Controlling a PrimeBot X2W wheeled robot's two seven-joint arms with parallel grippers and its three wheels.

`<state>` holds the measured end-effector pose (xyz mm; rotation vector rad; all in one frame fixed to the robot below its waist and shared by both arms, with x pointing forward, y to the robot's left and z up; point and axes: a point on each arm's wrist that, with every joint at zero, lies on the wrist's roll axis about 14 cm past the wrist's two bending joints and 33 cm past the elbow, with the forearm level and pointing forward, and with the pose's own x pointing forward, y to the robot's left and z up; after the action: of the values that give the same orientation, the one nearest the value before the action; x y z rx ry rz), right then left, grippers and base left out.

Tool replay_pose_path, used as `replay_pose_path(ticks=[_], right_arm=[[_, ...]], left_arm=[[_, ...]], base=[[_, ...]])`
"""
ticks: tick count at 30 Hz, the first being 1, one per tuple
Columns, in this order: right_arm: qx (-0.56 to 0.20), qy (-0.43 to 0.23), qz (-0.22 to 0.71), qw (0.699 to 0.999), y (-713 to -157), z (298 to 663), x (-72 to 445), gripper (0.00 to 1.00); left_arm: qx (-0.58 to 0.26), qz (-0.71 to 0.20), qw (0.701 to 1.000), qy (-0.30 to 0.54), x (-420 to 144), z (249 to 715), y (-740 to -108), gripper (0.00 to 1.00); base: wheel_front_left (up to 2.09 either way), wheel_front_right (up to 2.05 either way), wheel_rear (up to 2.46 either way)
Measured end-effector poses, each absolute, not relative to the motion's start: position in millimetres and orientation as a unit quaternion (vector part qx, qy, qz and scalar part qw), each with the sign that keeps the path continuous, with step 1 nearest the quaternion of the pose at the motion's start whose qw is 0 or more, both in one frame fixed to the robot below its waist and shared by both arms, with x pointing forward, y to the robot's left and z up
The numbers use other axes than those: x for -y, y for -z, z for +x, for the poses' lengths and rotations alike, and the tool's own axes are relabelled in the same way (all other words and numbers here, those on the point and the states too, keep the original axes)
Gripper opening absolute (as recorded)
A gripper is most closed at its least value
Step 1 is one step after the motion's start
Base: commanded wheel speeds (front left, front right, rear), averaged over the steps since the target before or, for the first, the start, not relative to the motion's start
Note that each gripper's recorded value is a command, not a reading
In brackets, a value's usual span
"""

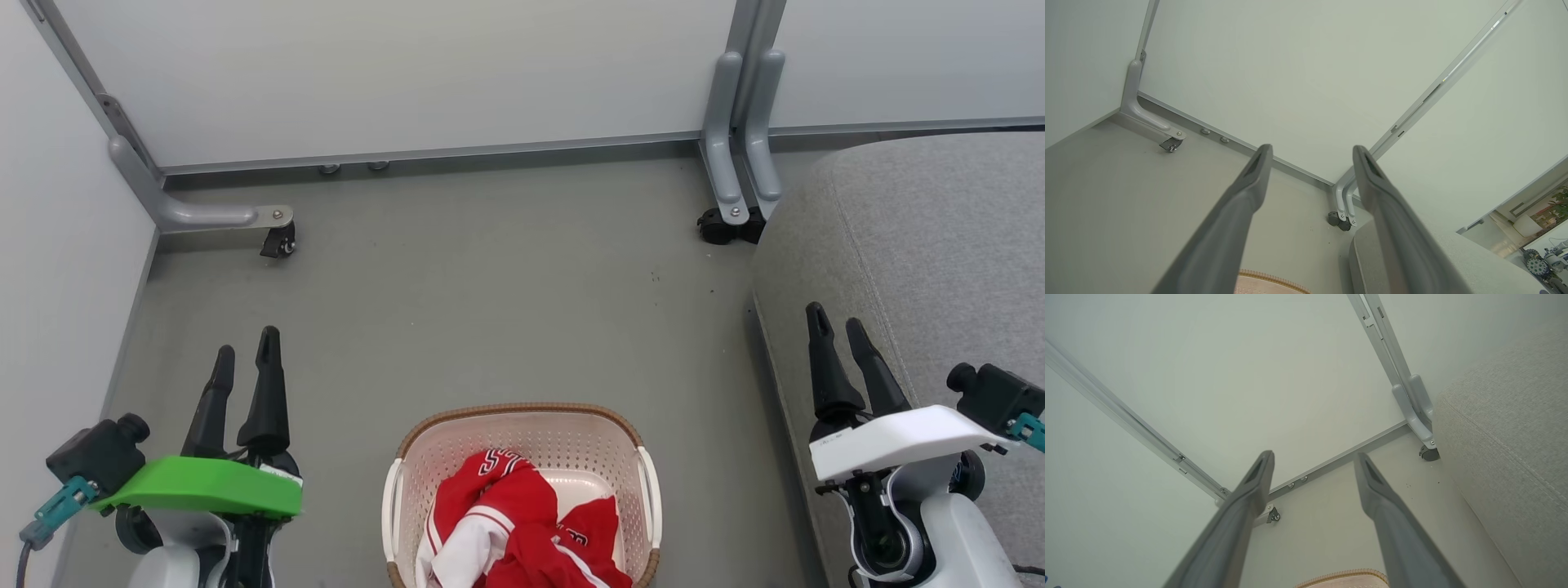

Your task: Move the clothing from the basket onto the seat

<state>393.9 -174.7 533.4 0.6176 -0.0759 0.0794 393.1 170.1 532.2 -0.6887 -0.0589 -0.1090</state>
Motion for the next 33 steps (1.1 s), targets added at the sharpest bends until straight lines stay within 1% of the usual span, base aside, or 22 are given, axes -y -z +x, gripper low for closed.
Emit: replay_pose_path(ticks=[14, 33], right_arm=[[0.029, -0.050, 0.221, 0.974, -526, 394, 166, 1.00], [0.027, -0.069, 0.124, 0.989, -524, 394, 156, 1.00]], left_arm=[[0.026, -0.249, 0.966, 0.059, -167, 391, -524, 1.00], [0.004, -0.157, 0.986, 0.057, -168, 386, -501, 1.00]], base=[[0.00, 0.00, 0.00], [0.00, 0.00, 0.00]])
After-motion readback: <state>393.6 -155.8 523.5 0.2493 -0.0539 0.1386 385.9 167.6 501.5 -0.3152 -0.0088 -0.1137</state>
